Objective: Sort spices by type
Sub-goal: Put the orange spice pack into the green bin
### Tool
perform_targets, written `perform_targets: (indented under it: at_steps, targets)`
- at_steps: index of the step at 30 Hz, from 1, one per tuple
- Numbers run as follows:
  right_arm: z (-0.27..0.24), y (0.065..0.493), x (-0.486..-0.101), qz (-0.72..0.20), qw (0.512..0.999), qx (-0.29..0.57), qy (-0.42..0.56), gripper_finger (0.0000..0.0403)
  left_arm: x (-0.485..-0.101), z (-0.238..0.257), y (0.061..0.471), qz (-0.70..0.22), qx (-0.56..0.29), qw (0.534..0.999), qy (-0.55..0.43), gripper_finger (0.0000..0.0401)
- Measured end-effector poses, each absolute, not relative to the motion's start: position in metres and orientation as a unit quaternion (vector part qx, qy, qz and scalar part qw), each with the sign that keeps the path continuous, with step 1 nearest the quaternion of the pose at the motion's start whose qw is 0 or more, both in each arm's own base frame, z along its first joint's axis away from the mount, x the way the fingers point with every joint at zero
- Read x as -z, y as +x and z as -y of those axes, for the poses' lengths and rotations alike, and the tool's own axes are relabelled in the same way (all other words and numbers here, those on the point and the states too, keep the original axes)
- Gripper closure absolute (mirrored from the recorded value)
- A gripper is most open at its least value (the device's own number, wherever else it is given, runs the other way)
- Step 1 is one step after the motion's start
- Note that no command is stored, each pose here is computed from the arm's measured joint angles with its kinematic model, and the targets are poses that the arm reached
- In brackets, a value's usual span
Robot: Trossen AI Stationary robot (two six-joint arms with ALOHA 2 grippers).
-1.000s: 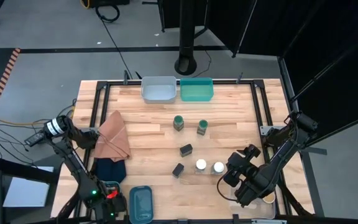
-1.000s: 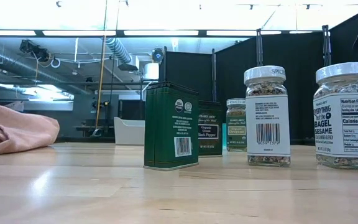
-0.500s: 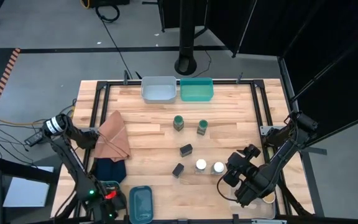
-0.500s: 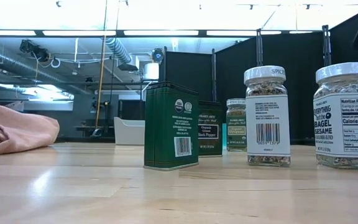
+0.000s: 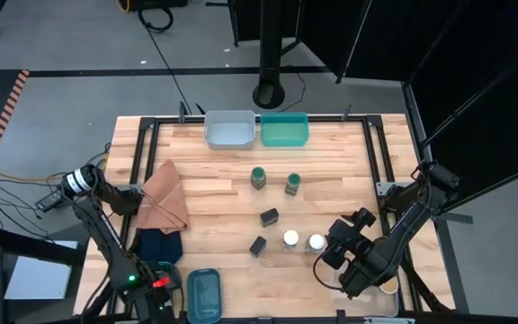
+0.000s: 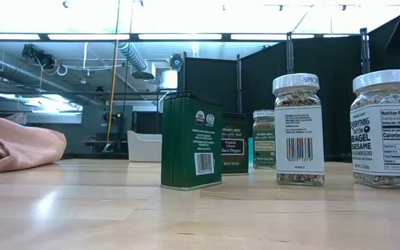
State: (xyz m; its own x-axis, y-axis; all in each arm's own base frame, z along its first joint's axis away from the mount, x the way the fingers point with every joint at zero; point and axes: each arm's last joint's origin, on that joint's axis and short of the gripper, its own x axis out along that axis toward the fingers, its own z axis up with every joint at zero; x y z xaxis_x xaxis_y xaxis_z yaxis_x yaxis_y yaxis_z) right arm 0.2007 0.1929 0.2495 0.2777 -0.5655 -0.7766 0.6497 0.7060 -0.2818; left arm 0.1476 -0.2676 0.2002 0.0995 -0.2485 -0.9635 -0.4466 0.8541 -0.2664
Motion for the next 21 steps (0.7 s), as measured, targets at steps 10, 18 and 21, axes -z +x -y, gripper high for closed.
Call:
perform_targets:
  at_steps: [10,18,21]
  targets:
    - [-0.193,0.201,-0.25,-0.465,0.798,0.381,0.044,0.0029,-0.198,0.265,0.147,-0.669,-0.085,0.695,-0.249,0.0401]
    - [-0.191,0.201,-0.249,-0.467,0.795,0.385,0.04,0.0029,-0.181,0.254,0.142,-0.691,-0.114,0.676,-0.229,0.0401]
    - [-0.191,0.201,-0.248,-0.467,0.795,0.385,0.039,0.0029,-0.186,0.255,0.142,-0.693,-0.118,0.674,-0.228,0.0401]
